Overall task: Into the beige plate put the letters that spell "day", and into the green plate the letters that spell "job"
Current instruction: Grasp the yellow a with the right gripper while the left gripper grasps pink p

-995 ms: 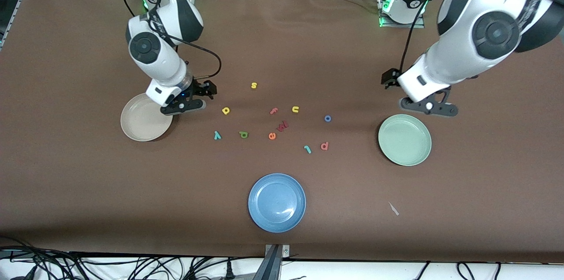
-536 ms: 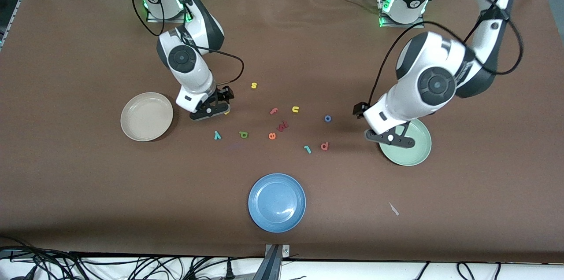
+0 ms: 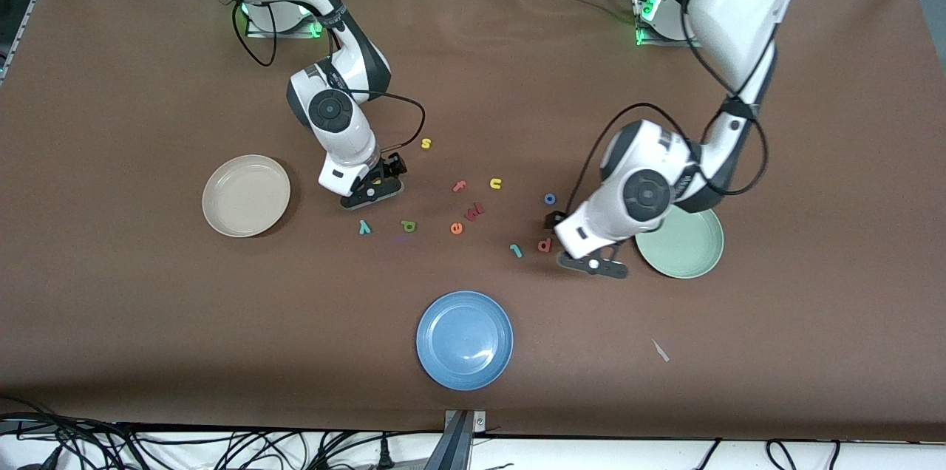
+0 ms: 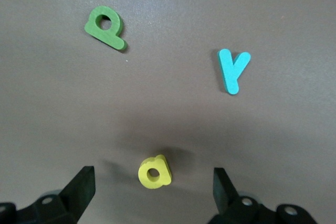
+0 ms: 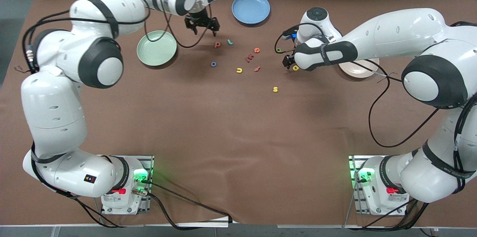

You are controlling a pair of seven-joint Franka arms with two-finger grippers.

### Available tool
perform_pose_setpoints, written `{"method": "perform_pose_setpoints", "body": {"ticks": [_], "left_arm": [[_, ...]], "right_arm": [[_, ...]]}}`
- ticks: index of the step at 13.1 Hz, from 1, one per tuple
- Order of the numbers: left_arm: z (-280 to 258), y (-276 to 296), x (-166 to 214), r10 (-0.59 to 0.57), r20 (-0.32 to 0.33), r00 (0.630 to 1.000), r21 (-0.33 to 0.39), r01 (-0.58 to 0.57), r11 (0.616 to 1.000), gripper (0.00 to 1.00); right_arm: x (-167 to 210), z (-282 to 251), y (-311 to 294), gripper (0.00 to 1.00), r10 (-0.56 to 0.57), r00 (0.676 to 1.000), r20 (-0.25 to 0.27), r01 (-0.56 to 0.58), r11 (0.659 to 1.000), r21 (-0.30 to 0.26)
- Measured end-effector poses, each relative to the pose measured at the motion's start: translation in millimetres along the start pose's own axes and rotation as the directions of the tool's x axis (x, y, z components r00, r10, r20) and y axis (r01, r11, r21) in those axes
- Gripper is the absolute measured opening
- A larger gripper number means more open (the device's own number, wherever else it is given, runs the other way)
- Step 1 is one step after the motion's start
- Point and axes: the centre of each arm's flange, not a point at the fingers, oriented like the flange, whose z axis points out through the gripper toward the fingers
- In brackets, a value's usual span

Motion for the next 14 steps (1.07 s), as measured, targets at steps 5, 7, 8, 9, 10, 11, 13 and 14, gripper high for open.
{"method": "perform_pose_setpoints", "body": {"ticks": [5, 7, 8, 9, 10, 11, 13, 14], "left_arm": [[28.8, 17.6, 10.8, 0.033, -0.011, 0.999, 0.057, -0.033, 0.998, 0.82], [42.8, 17.3, 12.6, 0.039, -0.017, 0.999, 0.061, -0.038, 0.997, 0.77], [47.5, 17.4, 13.4, 0.039, -0.023, 0.999, 0.058, -0.038, 0.998, 0.74], [50.1, 17.8, 15.2, 0.040, -0.039, 0.998, 0.053, -0.038, 0.998, 0.74], [52.4, 18.9, 16.3, 0.042, -0.052, 0.998, 0.048, -0.039, 0.998, 0.73], [54.9, 20.0, 16.2, 0.044, -0.054, 0.998, 0.047, -0.041, 0.998, 0.72], [58.6, 21.5, 15.0, 0.046, -0.050, 0.998, 0.048, -0.044, 0.998, 0.71], [62.3, 21.4, 13.5, 0.046, -0.043, 0.998, 0.050, -0.044, 0.998, 0.68]], "right_arm": [[-2.5, 13.3, 0.3, 0.84, 0.000, 1.000, 0.014, 0.001, 1.000, -0.002], [-1.9, 14.0, -0.3, 0.72, -0.001, 1.000, 0.014, 0.001, 1.000, -0.002], [-0.5, 12.7, -1.4, 0.64, -0.003, 1.000, 0.010, 0.003, 1.000, -0.001], [1.0, 11.1, -2.9, 0.63, -0.005, 1.000, 0.006, 0.005, 1.000, 0.000], [2.5, 9.5, -4.4, 0.54, -0.006, 1.000, 0.002, 0.006, 1.000, 0.001], [3.3, 8.5, -5.8, 0.54, -0.008, 1.000, -0.001, 0.008, 1.000, 0.001], [2.9, 9.8, -7.6, 0.47, -0.011, 1.000, 0.001, 0.011, 1.000, 0.001], [2.4, 12.0, -7.5, 0.47, -0.011, 1.000, 0.005, 0.011, 1.000, 0.000]]}}
